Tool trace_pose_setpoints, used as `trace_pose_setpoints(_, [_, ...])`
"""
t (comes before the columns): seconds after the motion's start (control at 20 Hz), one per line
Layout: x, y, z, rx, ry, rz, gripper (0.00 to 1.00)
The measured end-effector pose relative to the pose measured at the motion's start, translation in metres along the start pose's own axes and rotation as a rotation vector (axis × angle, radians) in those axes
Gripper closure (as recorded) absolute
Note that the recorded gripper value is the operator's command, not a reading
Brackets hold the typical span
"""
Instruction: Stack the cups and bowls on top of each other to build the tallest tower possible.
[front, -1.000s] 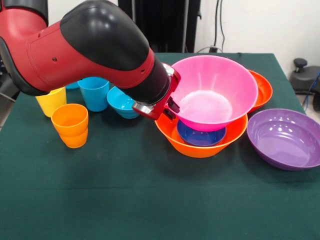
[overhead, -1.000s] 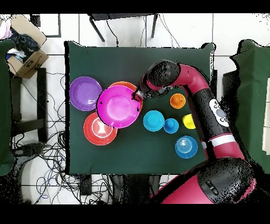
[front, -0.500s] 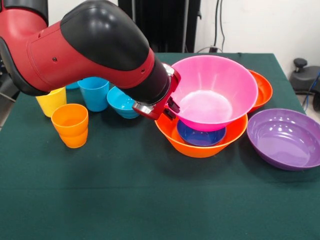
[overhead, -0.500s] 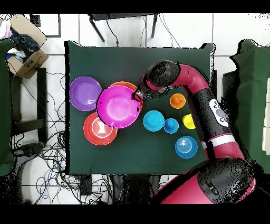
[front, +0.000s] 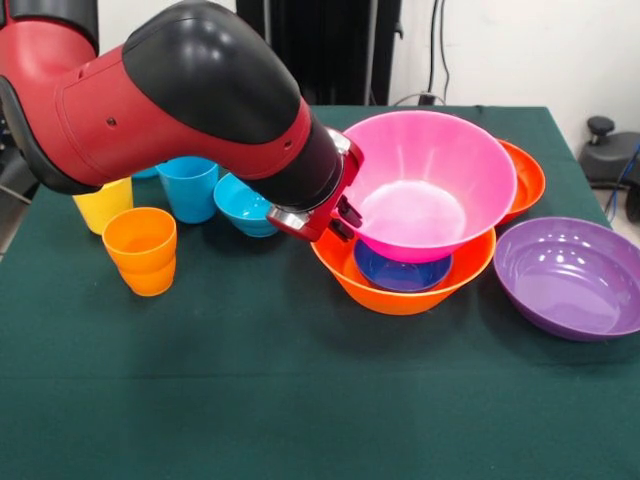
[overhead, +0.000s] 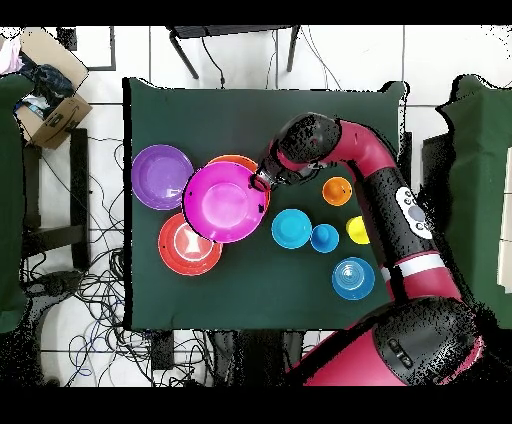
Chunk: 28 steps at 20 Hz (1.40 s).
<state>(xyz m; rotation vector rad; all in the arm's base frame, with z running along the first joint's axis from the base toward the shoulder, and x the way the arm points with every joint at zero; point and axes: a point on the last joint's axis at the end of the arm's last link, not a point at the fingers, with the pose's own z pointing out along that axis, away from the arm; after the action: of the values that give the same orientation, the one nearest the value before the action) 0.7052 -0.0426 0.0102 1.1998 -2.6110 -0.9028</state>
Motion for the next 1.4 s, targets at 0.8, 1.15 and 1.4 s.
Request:
trace_pose_setpoints(0.8, [-0.017,-0.006,-0.007,0.041,-0.018,-0.006,1.00])
trace_pose_setpoints(1.15, [-0.019,-0.008,-0.008,0.058,-0.033,-0.008,1.00])
trace_pose_setpoints(1.4, [-0.019,-0.010,-0.013,0.076,-0.045,-0.009,1.00])
